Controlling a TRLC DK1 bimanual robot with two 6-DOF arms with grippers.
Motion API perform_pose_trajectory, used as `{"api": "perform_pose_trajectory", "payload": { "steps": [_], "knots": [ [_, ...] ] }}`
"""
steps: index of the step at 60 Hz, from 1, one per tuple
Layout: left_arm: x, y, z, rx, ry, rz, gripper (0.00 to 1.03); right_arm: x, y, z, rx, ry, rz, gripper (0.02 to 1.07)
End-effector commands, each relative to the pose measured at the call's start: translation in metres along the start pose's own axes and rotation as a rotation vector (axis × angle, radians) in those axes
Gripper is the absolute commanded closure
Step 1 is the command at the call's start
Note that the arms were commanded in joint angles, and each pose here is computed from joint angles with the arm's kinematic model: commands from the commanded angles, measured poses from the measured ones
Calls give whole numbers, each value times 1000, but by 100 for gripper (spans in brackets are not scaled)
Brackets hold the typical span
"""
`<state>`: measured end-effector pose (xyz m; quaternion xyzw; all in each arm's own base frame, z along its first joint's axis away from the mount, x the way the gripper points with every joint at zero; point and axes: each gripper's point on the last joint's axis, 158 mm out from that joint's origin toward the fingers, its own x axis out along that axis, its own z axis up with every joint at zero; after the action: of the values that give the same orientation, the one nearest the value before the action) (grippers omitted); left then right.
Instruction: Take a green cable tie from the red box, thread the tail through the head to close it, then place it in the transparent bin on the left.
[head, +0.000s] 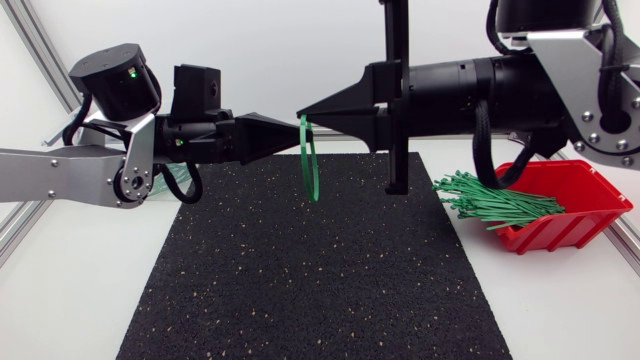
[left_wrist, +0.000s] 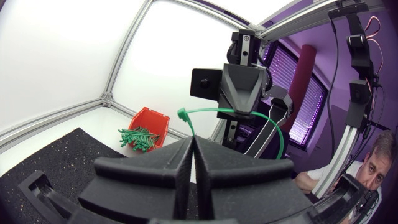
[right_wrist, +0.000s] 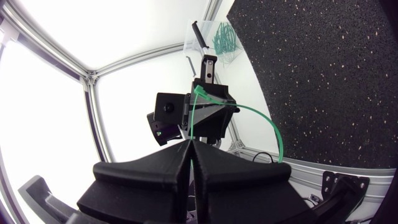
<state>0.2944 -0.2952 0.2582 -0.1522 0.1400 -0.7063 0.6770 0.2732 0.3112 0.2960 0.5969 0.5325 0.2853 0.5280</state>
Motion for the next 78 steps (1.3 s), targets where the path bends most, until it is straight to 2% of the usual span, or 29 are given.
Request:
{"api": "perform_pose_trajectory", "payload": {
  "steps": [1, 54, 62, 78],
  "knots": [
    [0, -15, -1, 14, 2, -23, 100, -1, 5, 5, 30, -13, 15, 102],
    [-3, -48, 6, 98, -13, -39, 100, 11, -12, 29, 65, -46, -28, 101],
    [-1, -38, 3, 80, -9, -32, 100, 11, -8, 18, 37, -26, -22, 84],
    [-1, -24, 2, 61, -9, -17, 100, 1, 3, -1, 0, -4, -1, 79]
  ]
}}
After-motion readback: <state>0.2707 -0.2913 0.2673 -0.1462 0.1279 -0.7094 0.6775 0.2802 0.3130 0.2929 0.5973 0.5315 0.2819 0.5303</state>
